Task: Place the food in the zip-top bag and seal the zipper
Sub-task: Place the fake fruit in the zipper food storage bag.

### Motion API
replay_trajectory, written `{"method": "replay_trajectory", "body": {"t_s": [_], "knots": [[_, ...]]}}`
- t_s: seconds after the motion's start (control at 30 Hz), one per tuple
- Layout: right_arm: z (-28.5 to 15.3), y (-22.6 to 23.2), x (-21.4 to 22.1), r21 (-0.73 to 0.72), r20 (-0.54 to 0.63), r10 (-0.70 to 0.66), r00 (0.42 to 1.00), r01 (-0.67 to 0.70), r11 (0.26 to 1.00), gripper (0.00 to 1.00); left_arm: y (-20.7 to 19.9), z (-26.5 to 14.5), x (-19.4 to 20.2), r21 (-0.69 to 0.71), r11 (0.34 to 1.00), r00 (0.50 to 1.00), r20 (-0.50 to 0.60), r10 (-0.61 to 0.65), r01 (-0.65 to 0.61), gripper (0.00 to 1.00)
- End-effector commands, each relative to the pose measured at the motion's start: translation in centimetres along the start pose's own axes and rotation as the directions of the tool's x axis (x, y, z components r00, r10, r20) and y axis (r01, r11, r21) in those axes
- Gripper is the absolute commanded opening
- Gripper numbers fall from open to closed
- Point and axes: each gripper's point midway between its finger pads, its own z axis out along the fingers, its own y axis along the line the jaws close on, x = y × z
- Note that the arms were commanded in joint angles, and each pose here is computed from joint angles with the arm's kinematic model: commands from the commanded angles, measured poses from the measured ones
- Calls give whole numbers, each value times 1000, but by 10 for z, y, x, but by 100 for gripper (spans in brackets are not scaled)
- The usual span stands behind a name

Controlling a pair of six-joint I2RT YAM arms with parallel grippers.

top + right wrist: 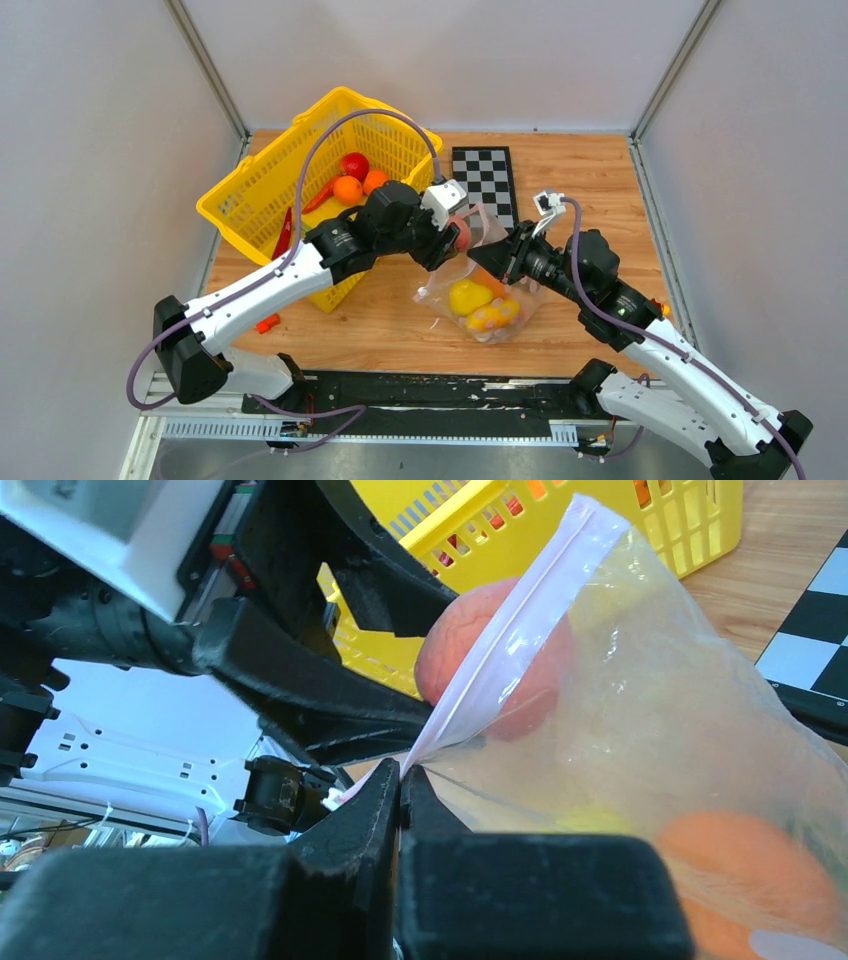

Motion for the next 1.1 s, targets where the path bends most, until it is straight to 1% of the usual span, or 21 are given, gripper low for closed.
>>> {"method": "replay_trajectory", "body": {"t_s": [0.0,0.07,0.13,0.23,0.3,0.5,0.83,0.9,1.07], "knots": [[-3,18,-25,-45,75,-21,997,25,999,0,-15,-18,-35,26,998,994,86,61,-64,62],[-3,13,-25,-23,75,-14,997,16,1000,0,-16,-27,-43,17,998,991,116,63,-66,62],[-3,10,-24,-6,74,-9,997,9,1000,0,-9,-34,-50,-34,998,988,146,57,-53,62],[-2,9,-24,-5,79,3,997,-3,1000,0,-8,-38,-52,-52,997,986,154,63,-56,62],[-2,11,-25,-13,83,8,997,-7,1000,0,-15,-37,-51,-20,997,987,145,73,-71,61],[-4,17,-28,-36,92,7,996,-3,999,0,-48,-29,-44,155,983,988,134,78,-98,60],[-12,23,-32,-64,117,-9,993,16,998,0,-44,4,-15,147,986,997,29,75,-78,59],[-12,23,-32,-64,116,-9,993,17,998,0,-47,7,-16,164,984,997,33,72,-76,59],[-11,22,-30,-62,110,-10,994,17,998,0,-57,8,-29,213,975,995,91,49,-67,61]]}}
